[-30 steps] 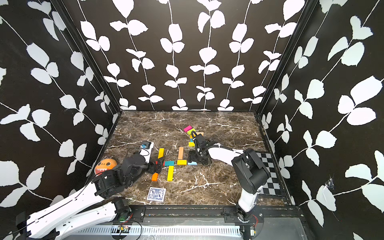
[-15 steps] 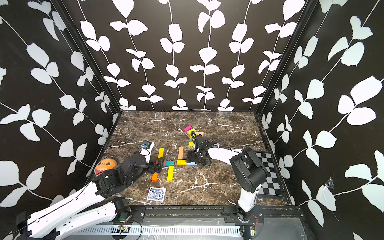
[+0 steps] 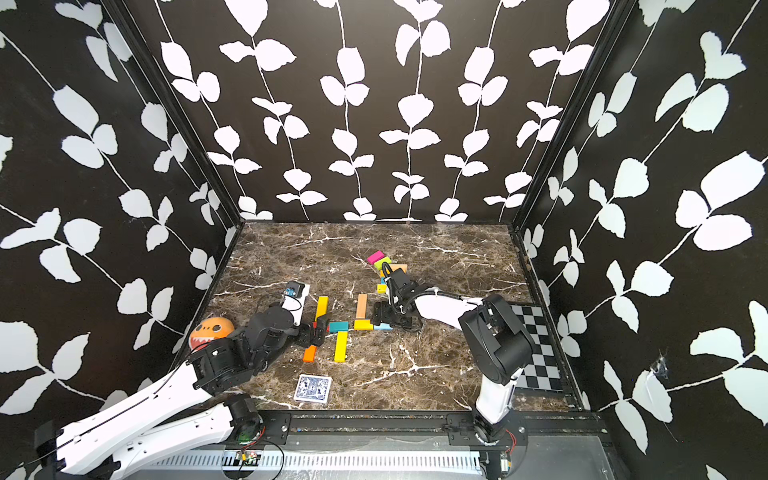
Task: Assemble the letter h with building blocks
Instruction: Assemble the building block at the center of the board, then pick up the building block from the center of the board.
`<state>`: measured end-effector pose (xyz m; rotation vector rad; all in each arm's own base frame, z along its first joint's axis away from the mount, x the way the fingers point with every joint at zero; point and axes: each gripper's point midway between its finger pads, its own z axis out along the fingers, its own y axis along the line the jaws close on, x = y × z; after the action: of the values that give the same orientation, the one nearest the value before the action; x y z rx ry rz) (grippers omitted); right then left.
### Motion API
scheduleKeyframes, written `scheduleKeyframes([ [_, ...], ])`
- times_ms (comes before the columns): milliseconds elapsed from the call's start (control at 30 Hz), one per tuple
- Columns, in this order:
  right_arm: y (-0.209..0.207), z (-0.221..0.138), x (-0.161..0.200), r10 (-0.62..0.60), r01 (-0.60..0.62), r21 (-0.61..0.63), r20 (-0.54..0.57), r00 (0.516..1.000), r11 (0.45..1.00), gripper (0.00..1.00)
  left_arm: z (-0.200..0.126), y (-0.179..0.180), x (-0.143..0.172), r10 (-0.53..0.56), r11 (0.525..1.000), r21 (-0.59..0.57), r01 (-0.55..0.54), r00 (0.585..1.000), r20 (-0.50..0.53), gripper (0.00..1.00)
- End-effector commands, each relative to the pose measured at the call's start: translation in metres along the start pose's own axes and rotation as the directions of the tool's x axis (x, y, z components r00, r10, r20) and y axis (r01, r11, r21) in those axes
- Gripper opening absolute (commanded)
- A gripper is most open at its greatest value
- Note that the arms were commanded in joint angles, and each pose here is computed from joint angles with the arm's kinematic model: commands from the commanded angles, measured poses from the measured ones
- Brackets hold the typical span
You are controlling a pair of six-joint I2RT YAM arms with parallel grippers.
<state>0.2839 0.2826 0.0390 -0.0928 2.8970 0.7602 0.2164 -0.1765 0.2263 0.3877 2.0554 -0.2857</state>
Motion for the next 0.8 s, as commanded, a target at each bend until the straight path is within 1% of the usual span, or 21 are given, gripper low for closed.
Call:
scheduleKeyframes([
  [0,0.003,0.005,0.0,-0.011,0.011,-0.011,-0.007,1.0,1.0,0.8,0.002,0.001,0.0,-0.006,1.0,-0.003,0.006,1.0,0.002,0.99],
  [200,-0.003,-0.002,-0.005,-0.013,0.013,0.033,0.018,1.0,0.999,0.81,0.003,0.0,0.0,-0.005,1.0,-0.004,0.005,1.0,0.0,0.99],
  [333,-0.017,-0.027,-0.02,-0.048,0.035,0.151,0.08,0.996,0.988,0.81,0.003,-0.002,0.0,-0.005,1.0,0.005,0.005,1.0,-0.003,0.99],
  [400,-0.033,-0.046,-0.031,-0.057,0.03,0.241,0.11,0.992,0.97,0.81,0.003,-0.003,0.0,-0.005,1.0,0.009,0.005,1.0,-0.005,0.99],
  [500,-0.063,-0.065,-0.043,-0.065,0.019,0.369,0.111,0.992,0.929,0.8,0.004,-0.004,0.0,-0.006,1.0,0.013,0.006,1.0,-0.008,0.99],
  [600,-0.088,-0.068,-0.049,-0.02,-0.018,0.415,0.086,0.996,0.91,0.78,0.005,-0.005,0.0,-0.006,1.0,0.015,0.006,1.0,-0.01,0.99],
  [667,-0.1,-0.068,-0.054,-0.011,-0.029,0.438,0.087,0.996,0.899,0.76,0.005,-0.005,-0.001,-0.007,1.0,0.018,0.007,1.0,-0.008,0.99],
  [767,-0.115,-0.073,-0.061,-0.024,-0.028,0.507,0.096,0.995,0.861,0.75,0.005,-0.005,0.0,-0.005,1.0,0.016,0.005,1.0,-0.011,0.99],
])
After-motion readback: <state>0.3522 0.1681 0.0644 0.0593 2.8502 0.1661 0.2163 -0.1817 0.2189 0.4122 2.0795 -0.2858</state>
